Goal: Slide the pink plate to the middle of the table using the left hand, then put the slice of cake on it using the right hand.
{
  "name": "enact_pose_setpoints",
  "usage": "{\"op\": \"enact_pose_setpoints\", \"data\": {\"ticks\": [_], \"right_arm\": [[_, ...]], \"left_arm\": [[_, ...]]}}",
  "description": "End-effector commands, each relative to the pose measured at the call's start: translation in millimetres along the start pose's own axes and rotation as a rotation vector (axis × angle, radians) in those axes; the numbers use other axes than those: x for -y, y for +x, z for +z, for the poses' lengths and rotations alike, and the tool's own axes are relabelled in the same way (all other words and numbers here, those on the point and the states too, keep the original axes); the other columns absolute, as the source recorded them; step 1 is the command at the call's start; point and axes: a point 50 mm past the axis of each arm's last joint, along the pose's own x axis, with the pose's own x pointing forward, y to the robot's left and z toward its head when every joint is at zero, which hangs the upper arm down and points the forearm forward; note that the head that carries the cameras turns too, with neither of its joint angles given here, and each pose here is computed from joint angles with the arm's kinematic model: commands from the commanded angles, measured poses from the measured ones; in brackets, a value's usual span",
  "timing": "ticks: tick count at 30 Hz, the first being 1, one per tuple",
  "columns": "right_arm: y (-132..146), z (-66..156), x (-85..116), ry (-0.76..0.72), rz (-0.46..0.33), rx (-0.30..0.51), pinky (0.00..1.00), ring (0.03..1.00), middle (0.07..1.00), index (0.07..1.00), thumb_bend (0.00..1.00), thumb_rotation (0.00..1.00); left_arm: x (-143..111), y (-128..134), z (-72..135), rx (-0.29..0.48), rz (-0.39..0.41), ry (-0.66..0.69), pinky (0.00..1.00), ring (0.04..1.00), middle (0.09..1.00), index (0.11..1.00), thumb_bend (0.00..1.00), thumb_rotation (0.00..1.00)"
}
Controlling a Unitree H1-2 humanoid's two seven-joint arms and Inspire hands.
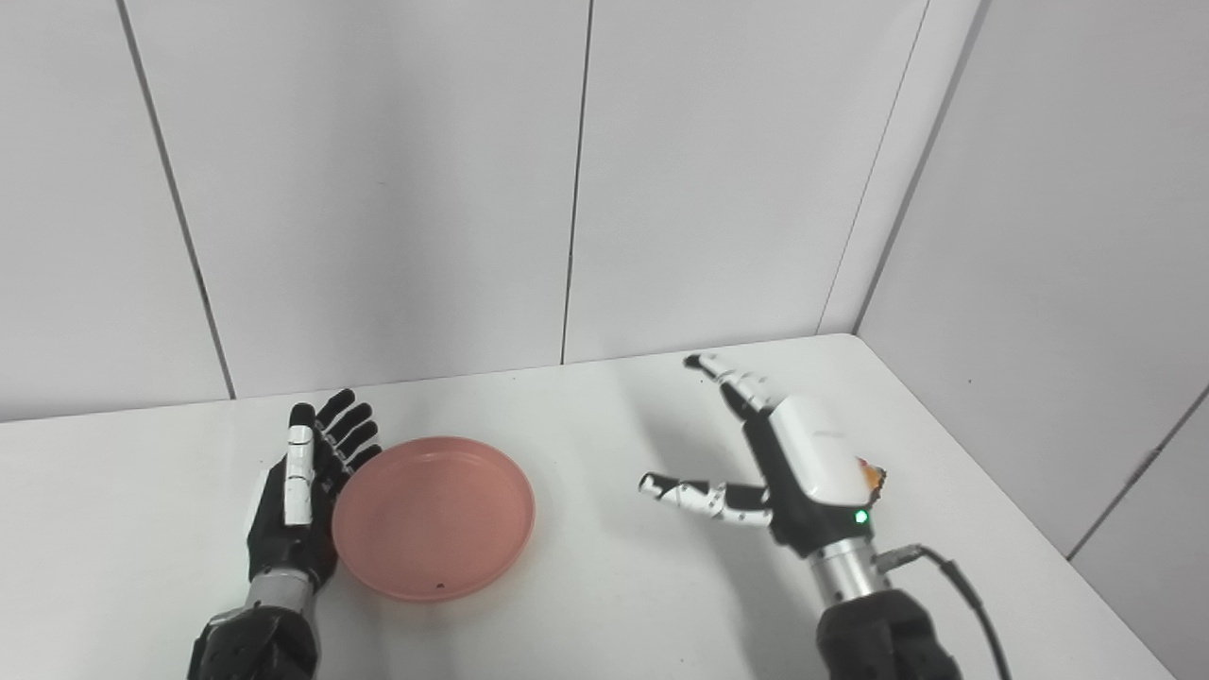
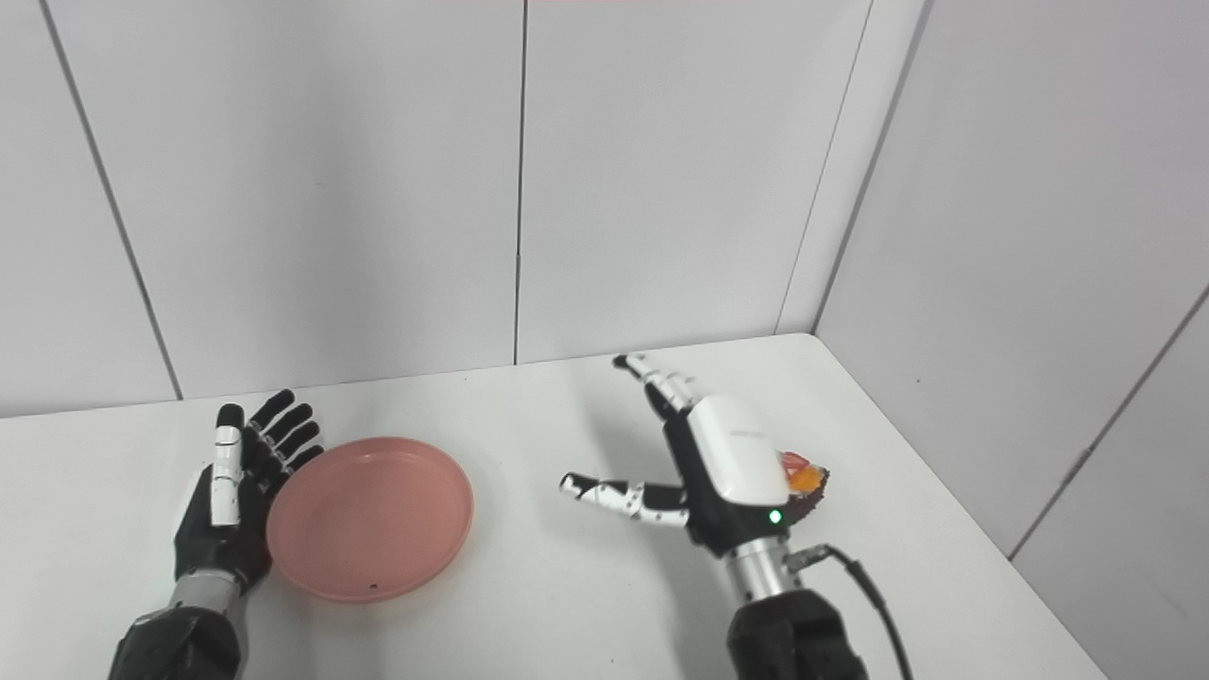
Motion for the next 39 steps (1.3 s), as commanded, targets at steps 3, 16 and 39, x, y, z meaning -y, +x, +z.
{"op": "enact_pose_setpoints", "data": {"ticks": [3,16,39], "right_arm": [[13.4,-12.3,34.7,-0.081,-0.094,0.002,0.69,0.809,0.836,0.812,0.75,0.64],[23.5,-58.2,69.6,-0.291,-0.065,-0.147,0.72,0.832,0.839,0.805,0.81,0.60],[13.7,-137.1,28.5,-0.304,0.253,-0.464,0.68,0.804,0.834,0.832,0.96,0.62]], "left_arm": [[-2.7,-14.6,-33.6,-0.135,0.048,-0.023,0.81,0.843,0.831,0.793,0.69,0.92],[-5.8,-16.4,-33.7,-0.136,0.043,-0.021,0.81,0.844,0.828,0.792,0.68,0.92],[-9.2,-16.9,-36.5,-0.143,0.032,0.003,0.79,0.832,0.818,0.774,0.69,0.90]]}}
